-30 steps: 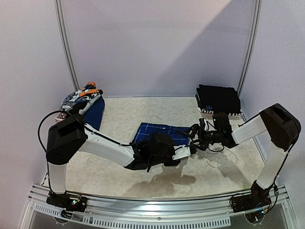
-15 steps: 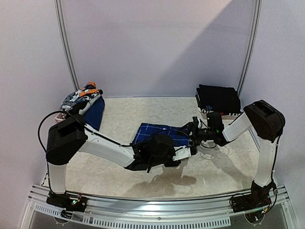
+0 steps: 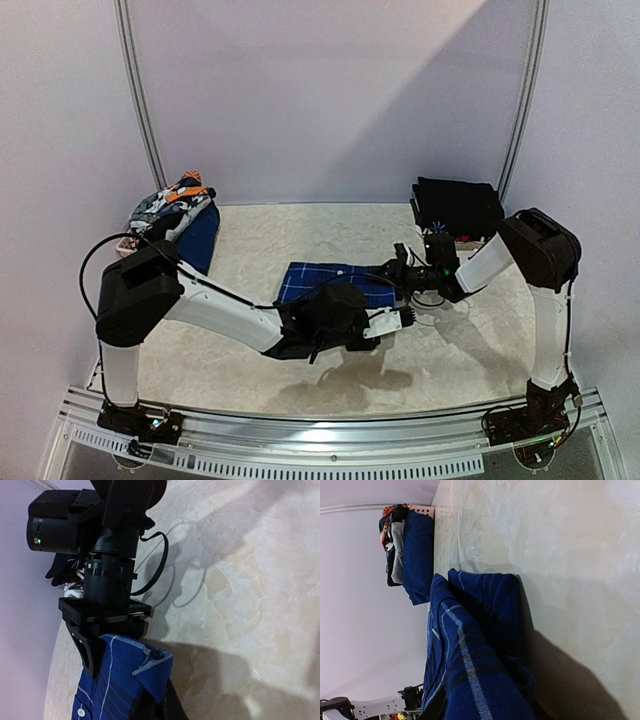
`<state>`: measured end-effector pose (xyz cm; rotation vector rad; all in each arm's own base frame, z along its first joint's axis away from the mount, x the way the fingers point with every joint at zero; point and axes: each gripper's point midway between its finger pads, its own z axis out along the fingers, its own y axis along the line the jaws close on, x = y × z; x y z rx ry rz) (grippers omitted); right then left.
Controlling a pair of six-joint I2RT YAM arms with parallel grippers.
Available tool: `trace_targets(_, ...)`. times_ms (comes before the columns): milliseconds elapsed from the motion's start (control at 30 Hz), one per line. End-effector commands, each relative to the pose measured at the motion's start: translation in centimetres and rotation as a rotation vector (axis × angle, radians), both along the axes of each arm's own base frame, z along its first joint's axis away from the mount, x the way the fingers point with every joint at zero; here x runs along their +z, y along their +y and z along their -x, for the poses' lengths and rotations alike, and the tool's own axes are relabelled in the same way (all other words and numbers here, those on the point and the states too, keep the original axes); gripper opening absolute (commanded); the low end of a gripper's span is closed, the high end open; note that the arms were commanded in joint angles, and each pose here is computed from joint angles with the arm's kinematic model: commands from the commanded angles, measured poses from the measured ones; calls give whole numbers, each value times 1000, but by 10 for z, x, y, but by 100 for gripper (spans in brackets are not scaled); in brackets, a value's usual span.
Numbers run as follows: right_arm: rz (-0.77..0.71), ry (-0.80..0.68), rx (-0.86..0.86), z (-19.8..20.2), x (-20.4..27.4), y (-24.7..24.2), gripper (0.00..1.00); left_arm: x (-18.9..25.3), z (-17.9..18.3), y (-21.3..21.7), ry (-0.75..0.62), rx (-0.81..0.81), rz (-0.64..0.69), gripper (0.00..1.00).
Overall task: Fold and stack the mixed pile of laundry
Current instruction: Pick up the square-folded shirt from the center of the board.
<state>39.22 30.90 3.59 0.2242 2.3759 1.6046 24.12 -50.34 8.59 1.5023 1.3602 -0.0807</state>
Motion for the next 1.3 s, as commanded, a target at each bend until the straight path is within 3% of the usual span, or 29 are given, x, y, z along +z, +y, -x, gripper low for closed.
trace_targets(0, -7, -24, 26, -5, 1, 6, 31, 11, 15, -9, 9, -31, 45, 0)
trace_targets(167, 0, -39, 38, -6, 3, 8, 19, 8, 22, -9, 13, -44, 39, 0)
trace_targets(233, 1, -39, 40, -6, 3, 7, 12, 7, 25, -8, 16, -47, 37, 6)
trace_targets(367, 8, -37, 46, -5, 3, 8, 0, 6, 27, -3, 25, -37, 41, 31)
trace_targets(433, 15, -39, 50, -5, 4, 8, 0, 7, 27, 1, 29, -26, 52, 50)
trace_targets(533, 37, -41, 57, -5, 2, 7, 0, 8, 27, 7, 31, -6, 67, 66)
trace_targets(633, 62, -49, 61, -6, 3, 6, 0, 8, 26, 16, 32, 27, 76, 75)
trace_targets(733, 111, -51, 69, -7, -1, 3, 0, 8, 24, 24, 34, 64, 83, 98)
trace_targets(1267, 409, -116, 121, -23, 0, -15, 0, 22, 4, 91, -15, 338, 100, 100)
